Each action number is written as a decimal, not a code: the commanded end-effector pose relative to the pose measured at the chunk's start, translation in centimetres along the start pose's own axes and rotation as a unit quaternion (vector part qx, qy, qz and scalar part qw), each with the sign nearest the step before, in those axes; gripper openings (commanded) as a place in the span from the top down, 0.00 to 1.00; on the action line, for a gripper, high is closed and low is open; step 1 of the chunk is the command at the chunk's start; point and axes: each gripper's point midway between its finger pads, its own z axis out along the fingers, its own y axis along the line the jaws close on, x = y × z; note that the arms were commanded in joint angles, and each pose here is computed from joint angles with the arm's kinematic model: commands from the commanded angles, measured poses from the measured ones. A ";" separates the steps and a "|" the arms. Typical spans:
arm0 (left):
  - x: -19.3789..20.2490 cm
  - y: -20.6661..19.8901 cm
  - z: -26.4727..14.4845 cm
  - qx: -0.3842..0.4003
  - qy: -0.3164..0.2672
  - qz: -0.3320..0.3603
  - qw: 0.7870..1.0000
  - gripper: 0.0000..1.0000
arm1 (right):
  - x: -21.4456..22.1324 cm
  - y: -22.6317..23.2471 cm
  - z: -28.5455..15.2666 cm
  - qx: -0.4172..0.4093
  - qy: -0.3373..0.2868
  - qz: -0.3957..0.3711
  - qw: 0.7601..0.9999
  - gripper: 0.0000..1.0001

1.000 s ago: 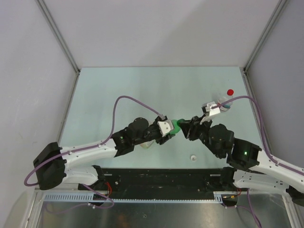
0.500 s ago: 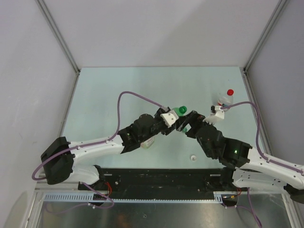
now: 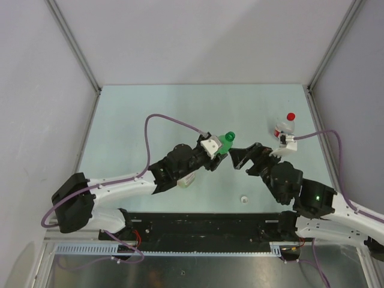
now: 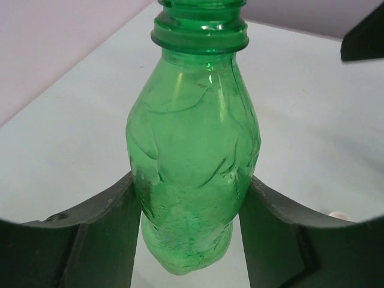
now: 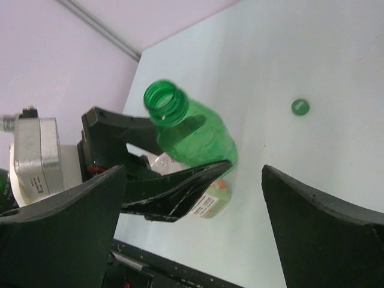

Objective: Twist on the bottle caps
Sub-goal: Screw the bottle cap onto the plastic bottle.

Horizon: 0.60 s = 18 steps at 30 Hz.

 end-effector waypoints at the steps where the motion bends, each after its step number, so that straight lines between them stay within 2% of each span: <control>1: -3.2 -0.2 -1.3 0.023 -0.061 -0.044 0.997 1.00 | -3.0 -1.6 -0.5 0.019 -0.053 -0.022 0.998 0.01; 6: -4.1 -0.8 -2.9 0.062 -0.085 -0.064 0.992 1.00 | -6.3 0.7 -0.2 -0.051 -0.087 -0.062 0.993 0.01; 9: -4.5 -0.7 -4.2 0.067 -0.097 -0.068 0.991 1.00 | -7.5 -2.0 1.3 0.020 -0.094 -0.060 0.994 0.05; 14: -6.7 -2.0 -7.3 0.110 -0.135 -0.088 0.981 1.00 | -5.4 -9.2 6.6 0.163 0.006 -0.079 0.983 0.09; 18: -7.9 -3.0 -9.7 0.144 -0.158 -0.099 0.972 1.00 | -1.6 -13.2 11.7 0.197 0.106 -0.106 0.969 0.15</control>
